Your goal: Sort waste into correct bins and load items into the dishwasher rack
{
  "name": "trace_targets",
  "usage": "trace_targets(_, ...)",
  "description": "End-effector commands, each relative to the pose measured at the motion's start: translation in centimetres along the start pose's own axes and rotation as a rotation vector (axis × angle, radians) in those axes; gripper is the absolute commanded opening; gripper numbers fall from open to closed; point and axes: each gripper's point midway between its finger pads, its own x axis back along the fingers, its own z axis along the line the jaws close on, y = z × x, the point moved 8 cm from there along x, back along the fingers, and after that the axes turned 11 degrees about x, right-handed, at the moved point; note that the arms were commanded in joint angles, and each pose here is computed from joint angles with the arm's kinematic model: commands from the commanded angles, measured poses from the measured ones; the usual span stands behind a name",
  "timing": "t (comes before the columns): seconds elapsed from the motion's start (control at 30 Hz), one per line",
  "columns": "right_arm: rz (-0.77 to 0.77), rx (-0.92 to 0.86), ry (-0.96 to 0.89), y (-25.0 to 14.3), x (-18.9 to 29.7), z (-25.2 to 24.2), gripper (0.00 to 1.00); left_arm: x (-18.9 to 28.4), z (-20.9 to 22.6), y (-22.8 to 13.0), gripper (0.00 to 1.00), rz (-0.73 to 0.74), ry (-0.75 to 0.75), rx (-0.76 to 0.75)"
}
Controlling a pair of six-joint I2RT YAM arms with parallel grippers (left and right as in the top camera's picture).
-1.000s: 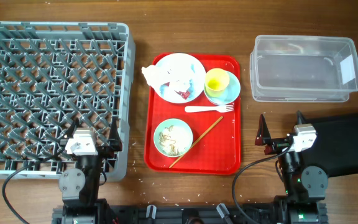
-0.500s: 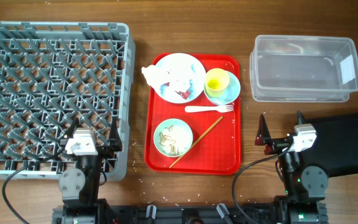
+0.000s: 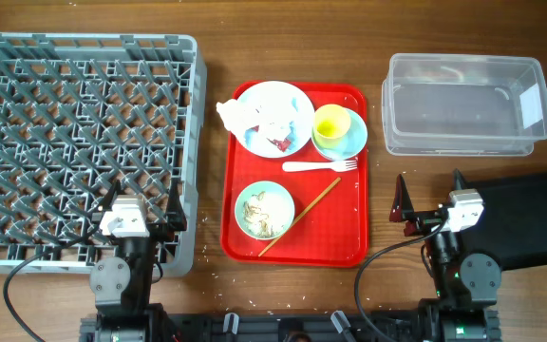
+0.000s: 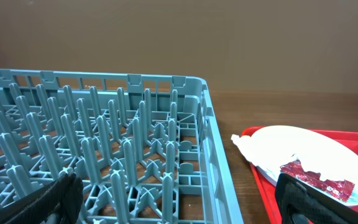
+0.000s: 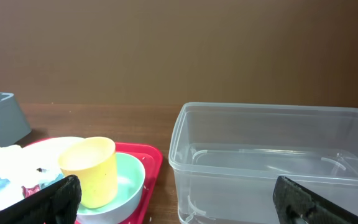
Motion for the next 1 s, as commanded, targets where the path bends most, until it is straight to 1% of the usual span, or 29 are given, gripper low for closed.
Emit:
trace_targets(0.0, -0.015, 0.015, -0.005, 0.2, 0.1, 0.0, 1.0, 0.0, -0.1, -0.2, 1.0, 0.0, -0.014, -0.019)
trace_targets(0.07, -0.015, 0.015, -0.005, 0.2, 0.1, 0.0, 1.0, 0.0, -0.1, -0.2, 1.0, 0.0, -0.014, -0.019)
trace_targets(0.1, -0.015, 0.015, -0.005, 0.2, 0.1, 0.0, 1.0, 0.0, -0.4, -0.2, 1.0, 0.002, -0.044, -0.019)
trace_targets(0.17, -0.015, 0.015, -0.005, 0.2, 0.1, 0.0, 1.0, 0.3, -2.2, 0.1, 1.0, 0.003, -0.241, -0.028)
trace_targets(0.2, -0.015, 0.015, -0.005, 0.2, 0.1, 0.0, 1.0, 0.4, -2.7, -0.1, 1.0, 0.02, -0.298, -0.029)
trace_targets(0.23, -0.015, 0.015, -0.005, 0.2, 0.1, 0.0, 1.0, 0.4, -2.6, -0.4, 1.0, 0.039, -0.294, -0.025)
trace_targets(0.27, -0.015, 0.015, -0.005, 0.2, 0.1, 0.0, 1.0, 0.4, -2.9, 0.3, 1.0, -0.005, -0.31, -0.034)
trace_targets(0.3, -0.015, 0.015, -0.005, 0.2, 0.1, 0.0, 1.0, 0.8, -3.8, 0.7, 1.0, -0.023, -0.406, -0.047)
trace_targets(0.33, -0.015, 0.015, -0.005, 0.2, 0.1, 0.0, 1.0, 1.4, -4.9, 0.4, 1.0, 0.013, -0.547, -0.055)
trace_targets(0.37, -0.015, 0.015, -0.005, 0.2, 0.1, 0.0, 1.0, 1.7, -5.4, 0.0, 1.0, 0.044, -0.617, -0.054)
trace_targets(0.4, -0.015, 0.015, -0.005, 0.2, 0.1, 0.0, 1.0, 1.8, -5.5, -0.2, 1.0, 0.059, -0.637, -0.051)
trace_targets(0.53, -0.015, 0.015, -0.005, 0.2, 0.1, 0.0, 1.0, 1.8, -5.3, -0.9, 1.0, 0.105, -0.625, -0.033)
trace_targets(0.63, -0.015, 0.015, -0.005, 0.2, 0.1, 0.0, 1.0, 1.8, -5.3, -1.0, 1.0, 0.108, -0.625, -0.031)
trace_targets(0.67, -0.015, 0.015, -0.005, 0.2, 0.1, 0.0, 1.0, 2.1, -5.7, -1.1, 1.0, 0.121, -0.677, -0.032)
trace_targets(0.7, -0.015, 0.015, -0.005, 0.2, 0.1, 0.0, 1.0, 2.6, -6.3, -1.2, 1.0, 0.136, -0.764, -0.036)
trace_targets(0.77, -0.015, 0.015, -0.005, 0.2, 0.1, 0.0, 1.0, 3.2, -6.9, -1.3, 1.0, 0.157, -0.85, -0.037)
trace_targets(0.87, -0.015, 0.015, -0.005, 0.2, 0.1, 0.0, 1.0, 4.3, -7.8, -0.6, 1.0, 0.114, -0.997, -0.085)
trace_targets(0.9, -0.015, 0.015, -0.005, 0.2, 0.1, 0.0, 1.0, 4.6, -8.0, 0.0, 1.0, 0.09, -1.026, -0.086)
trace_targets(0.97, -0.015, 0.015, -0.005, 0.2, 0.1, 0.0, 1.0, 4.7, -8.3, 0.9, 1.0, 0.07, -1.036, -0.048)
